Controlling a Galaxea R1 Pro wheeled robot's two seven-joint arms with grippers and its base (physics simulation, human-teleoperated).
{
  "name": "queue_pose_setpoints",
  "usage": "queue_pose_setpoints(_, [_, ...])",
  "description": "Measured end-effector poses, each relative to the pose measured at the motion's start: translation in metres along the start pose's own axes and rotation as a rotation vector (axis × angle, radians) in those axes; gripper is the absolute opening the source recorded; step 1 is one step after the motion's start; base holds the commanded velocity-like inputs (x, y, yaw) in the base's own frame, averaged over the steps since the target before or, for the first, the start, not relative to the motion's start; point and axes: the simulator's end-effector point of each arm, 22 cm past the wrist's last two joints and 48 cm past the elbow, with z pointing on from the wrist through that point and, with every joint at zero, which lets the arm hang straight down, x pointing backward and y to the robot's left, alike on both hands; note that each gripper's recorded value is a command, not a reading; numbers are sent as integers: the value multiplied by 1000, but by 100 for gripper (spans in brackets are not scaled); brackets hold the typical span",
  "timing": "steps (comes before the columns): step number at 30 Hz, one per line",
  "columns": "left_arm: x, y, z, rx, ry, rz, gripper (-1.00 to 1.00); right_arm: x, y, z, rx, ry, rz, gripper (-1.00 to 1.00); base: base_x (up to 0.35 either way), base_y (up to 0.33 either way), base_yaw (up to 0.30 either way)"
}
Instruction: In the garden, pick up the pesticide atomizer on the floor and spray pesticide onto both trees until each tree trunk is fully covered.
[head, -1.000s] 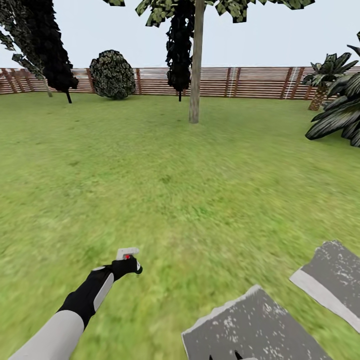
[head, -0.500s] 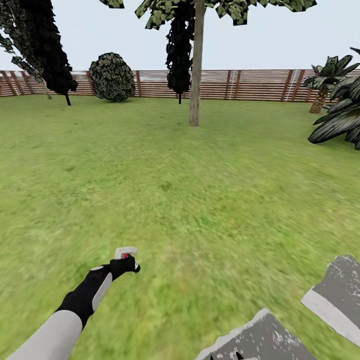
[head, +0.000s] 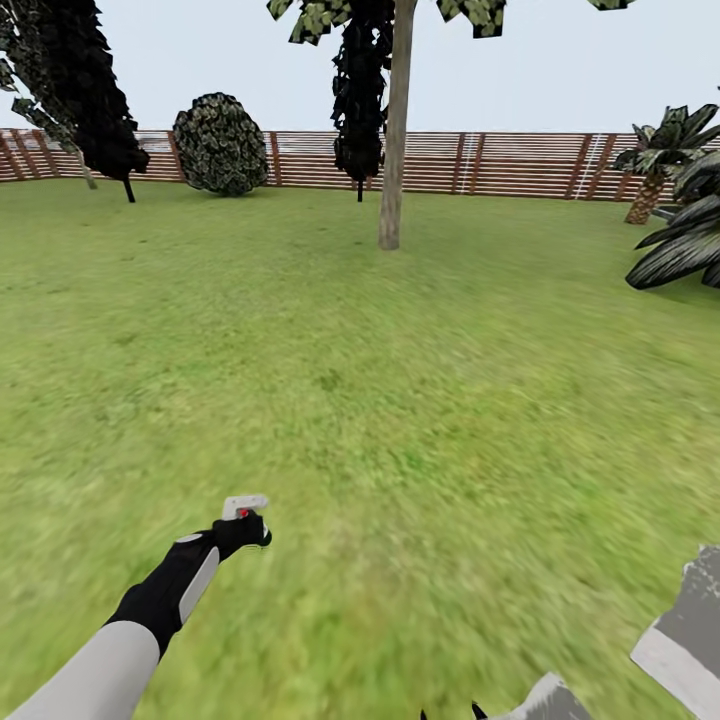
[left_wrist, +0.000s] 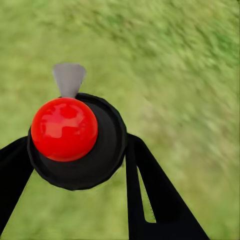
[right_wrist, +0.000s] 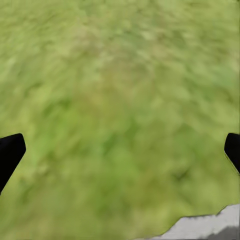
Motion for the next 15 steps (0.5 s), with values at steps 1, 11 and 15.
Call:
queue_pose_setpoints(1, [0, 0, 0, 0, 1, 1, -100, 0, 0, 0, 0, 0, 0, 100, 339, 0, 0])
queue_pose_setpoints(11, [9, 10, 0, -12, 20, -1, -100, 0, 0, 0, 0, 0, 0, 100, 339, 0, 0])
queue_pose_setpoints(15, [6, 8, -1, -2, 14, -5, -100, 0, 0, 0, 0, 0, 0, 100, 339, 0, 0])
